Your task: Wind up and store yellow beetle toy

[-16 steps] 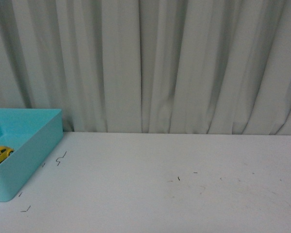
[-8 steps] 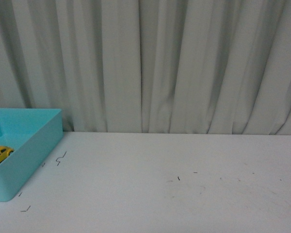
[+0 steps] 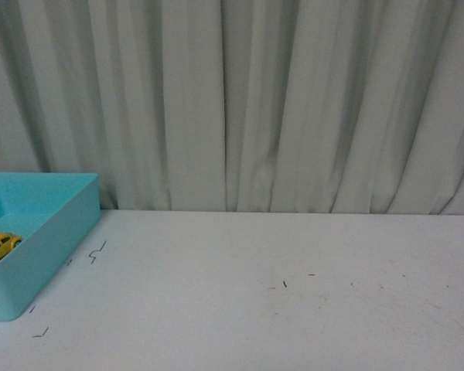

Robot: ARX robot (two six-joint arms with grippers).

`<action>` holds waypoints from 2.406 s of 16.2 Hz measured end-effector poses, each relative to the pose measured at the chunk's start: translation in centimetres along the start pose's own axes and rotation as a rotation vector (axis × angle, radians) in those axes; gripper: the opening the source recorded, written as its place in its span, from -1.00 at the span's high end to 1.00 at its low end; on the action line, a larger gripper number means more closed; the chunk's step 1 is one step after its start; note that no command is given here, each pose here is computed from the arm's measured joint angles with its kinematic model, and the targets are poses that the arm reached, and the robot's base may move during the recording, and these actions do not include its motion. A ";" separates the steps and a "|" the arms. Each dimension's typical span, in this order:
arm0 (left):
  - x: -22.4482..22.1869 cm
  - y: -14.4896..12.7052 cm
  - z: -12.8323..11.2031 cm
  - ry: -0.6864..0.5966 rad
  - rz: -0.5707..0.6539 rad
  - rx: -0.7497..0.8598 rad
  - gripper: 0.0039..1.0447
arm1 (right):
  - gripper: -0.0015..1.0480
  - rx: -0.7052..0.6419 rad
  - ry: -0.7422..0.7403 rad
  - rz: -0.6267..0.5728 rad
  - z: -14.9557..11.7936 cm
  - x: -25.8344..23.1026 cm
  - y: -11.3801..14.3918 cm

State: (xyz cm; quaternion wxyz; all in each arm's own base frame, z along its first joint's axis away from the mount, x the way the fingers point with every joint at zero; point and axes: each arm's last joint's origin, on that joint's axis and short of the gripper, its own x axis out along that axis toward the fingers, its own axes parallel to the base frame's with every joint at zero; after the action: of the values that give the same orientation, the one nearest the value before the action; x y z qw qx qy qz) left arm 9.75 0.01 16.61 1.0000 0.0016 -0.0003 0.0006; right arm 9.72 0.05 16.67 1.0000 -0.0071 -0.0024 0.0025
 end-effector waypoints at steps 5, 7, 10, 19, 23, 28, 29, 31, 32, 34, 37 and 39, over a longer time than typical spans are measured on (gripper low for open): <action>0.0 0.0 0.0 0.000 0.000 0.000 -0.88 | -0.87 0.000 0.000 0.000 0.0 0.0 0.0; 0.0 0.0 0.0 0.000 0.000 0.000 -0.88 | -0.87 0.000 0.000 0.000 0.0 0.0 0.0; 0.0 0.0 0.0 -0.002 0.000 0.000 -0.88 | -0.87 0.000 -0.002 0.000 0.0 0.0 0.0; 0.0 0.0 0.0 -0.001 -0.001 0.000 -0.88 | -0.87 0.001 0.002 0.000 0.0 0.0 0.0; 0.0 0.0 0.0 -0.001 0.000 0.000 -0.88 | -0.87 0.003 0.000 0.000 0.0 0.0 0.0; 0.0 0.0 0.0 -0.001 0.000 0.000 -0.88 | -0.87 0.003 0.000 0.000 0.0 0.0 0.0; 0.0 0.0 0.0 0.000 0.000 0.000 -0.88 | -0.87 0.003 0.001 0.000 0.0 0.0 0.0; 0.0 0.0 0.0 0.000 0.001 0.000 -0.88 | -0.87 0.003 0.001 0.000 0.0 0.0 0.0; 0.0 0.0 0.0 0.000 0.000 0.000 -0.88 | -0.87 0.004 0.000 0.000 0.0 0.0 0.0; 0.0 0.0 0.0 0.000 -0.001 0.000 -0.88 | -0.87 0.004 0.000 0.000 0.0 0.0 0.0; 0.0 0.0 0.0 0.003 0.002 0.000 -0.88 | -0.87 0.004 0.004 0.000 0.0 0.0 0.0; 0.0 0.0 0.0 0.002 0.000 0.000 -0.88 | -0.87 0.004 0.003 0.000 0.0 0.0 0.0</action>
State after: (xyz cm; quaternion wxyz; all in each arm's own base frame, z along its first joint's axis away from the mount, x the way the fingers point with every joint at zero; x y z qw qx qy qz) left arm 9.75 0.01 16.60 1.0000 0.0014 0.0007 0.0006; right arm 9.72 0.05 16.64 1.0000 -0.0051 -0.0007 0.0027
